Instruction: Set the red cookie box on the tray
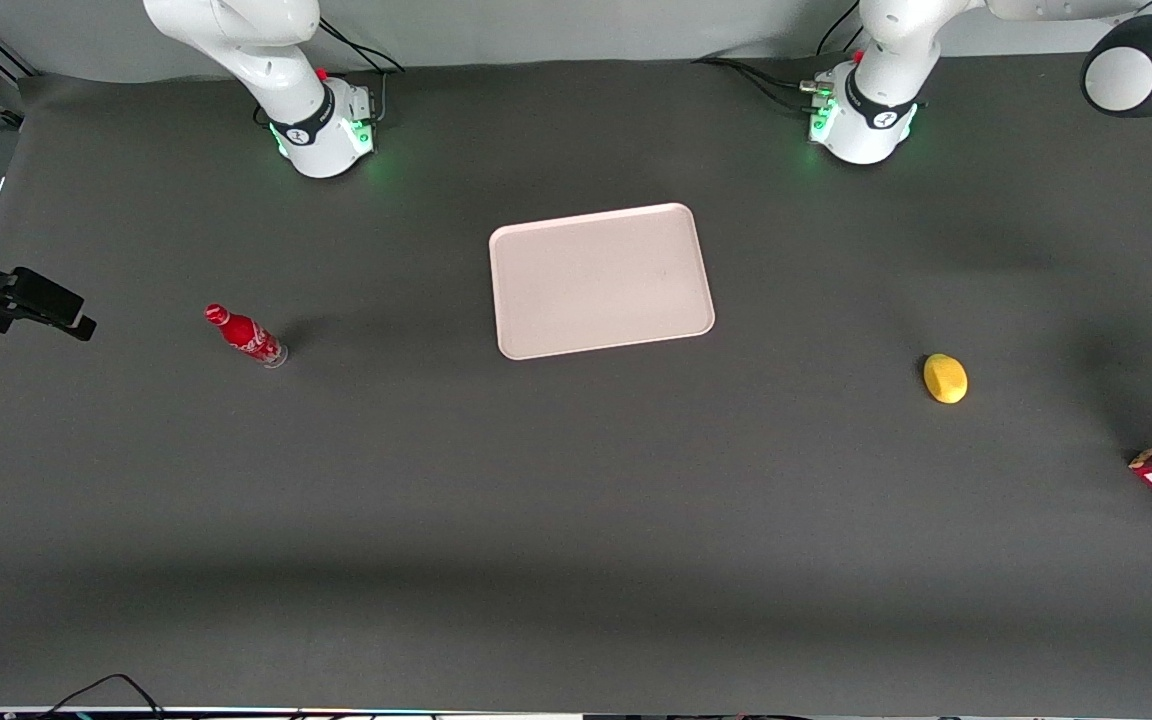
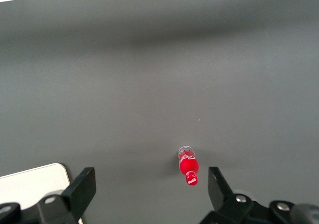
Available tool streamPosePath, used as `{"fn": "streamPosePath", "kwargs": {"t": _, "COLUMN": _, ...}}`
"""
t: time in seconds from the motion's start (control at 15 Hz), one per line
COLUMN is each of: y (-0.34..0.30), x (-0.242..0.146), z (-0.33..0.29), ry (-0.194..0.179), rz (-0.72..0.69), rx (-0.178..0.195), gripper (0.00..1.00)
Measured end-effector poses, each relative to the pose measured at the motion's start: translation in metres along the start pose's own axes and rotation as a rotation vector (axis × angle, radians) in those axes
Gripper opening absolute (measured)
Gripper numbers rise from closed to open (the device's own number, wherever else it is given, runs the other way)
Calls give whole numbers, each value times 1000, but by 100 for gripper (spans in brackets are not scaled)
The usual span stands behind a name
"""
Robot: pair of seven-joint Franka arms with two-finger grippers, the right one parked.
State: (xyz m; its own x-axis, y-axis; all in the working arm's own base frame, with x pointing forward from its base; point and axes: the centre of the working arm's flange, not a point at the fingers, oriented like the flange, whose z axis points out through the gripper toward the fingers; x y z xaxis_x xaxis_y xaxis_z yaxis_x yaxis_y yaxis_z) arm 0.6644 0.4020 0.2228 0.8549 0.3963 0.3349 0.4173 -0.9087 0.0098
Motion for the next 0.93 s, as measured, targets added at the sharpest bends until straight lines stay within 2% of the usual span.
{"fn": "streamPosePath", "kwargs": {"t": 0.27, "y": -1, "x": -4, "z": 22, "ry": 22, "rz": -3, "rx": 4, "gripper": 100}}
{"fn": "streamPosePath", "kwargs": {"t": 0.47, "y": 1, "x": -1, "z": 23, "ry": 32, "rz": -1, "rx": 0, "gripper": 96}}
{"fn": "streamPosePath", "kwargs": {"t": 0.8, "y": 8, "x": 2, "z": 20, "ry": 44, "rz": 52, "rx": -6, "gripper": 41}}
{"fn": "streamPosePath", "kwargs": {"t": 0.93, "y": 10, "x": 4, "z": 19, "ry": 60, "rz": 113, "rx": -3, "gripper": 22}}
